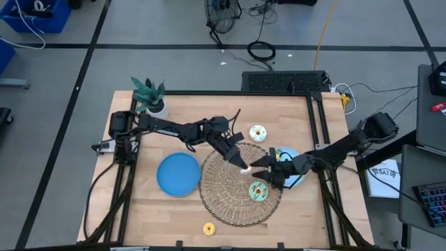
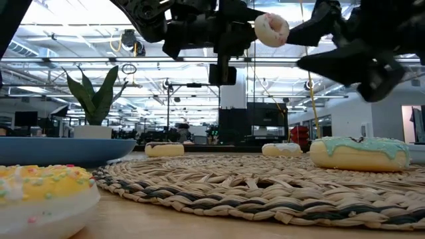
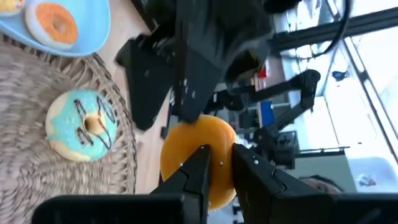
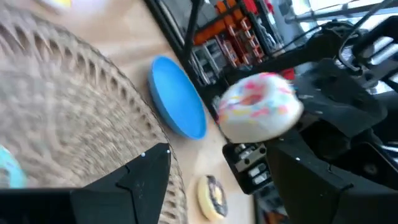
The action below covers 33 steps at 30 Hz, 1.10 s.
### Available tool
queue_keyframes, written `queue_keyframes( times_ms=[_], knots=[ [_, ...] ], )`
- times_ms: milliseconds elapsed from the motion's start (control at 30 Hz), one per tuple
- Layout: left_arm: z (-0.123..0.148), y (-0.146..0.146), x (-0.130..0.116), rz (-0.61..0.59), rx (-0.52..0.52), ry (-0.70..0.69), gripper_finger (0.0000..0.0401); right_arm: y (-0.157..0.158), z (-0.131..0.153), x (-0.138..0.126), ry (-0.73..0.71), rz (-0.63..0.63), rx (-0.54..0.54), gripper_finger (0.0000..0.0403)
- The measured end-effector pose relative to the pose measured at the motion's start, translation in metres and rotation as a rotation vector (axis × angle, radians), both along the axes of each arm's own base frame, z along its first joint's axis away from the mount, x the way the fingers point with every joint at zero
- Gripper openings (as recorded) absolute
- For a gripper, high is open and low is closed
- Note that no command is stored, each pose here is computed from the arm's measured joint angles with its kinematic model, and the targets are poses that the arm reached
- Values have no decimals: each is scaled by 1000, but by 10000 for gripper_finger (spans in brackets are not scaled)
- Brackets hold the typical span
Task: Pick & Place donuts
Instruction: Put the small white donut on the light blue plate
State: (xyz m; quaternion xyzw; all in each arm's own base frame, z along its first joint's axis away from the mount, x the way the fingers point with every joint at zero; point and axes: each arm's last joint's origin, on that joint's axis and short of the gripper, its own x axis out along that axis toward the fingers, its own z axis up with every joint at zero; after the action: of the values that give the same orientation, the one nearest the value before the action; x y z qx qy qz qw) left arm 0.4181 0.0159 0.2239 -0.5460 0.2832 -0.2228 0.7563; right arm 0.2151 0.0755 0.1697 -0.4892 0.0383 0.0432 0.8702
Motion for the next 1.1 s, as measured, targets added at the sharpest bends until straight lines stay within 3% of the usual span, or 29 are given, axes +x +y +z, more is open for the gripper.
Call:
queue_keyframes(
  times_ms=[267, 667, 1100],
  knots=[
    [0, 4, 0, 15, -12, 13, 67, 2, 6, 17, -117, -145, -124, 251],
    [-2, 10, -2, 3, -14, 30, 67, 13, 8, 12, -129, -105, -116, 251],
    [-2, 10, -2, 7, -5, 24, 67, 14, 7, 12, -112, -76, -3, 251]
  ],
)
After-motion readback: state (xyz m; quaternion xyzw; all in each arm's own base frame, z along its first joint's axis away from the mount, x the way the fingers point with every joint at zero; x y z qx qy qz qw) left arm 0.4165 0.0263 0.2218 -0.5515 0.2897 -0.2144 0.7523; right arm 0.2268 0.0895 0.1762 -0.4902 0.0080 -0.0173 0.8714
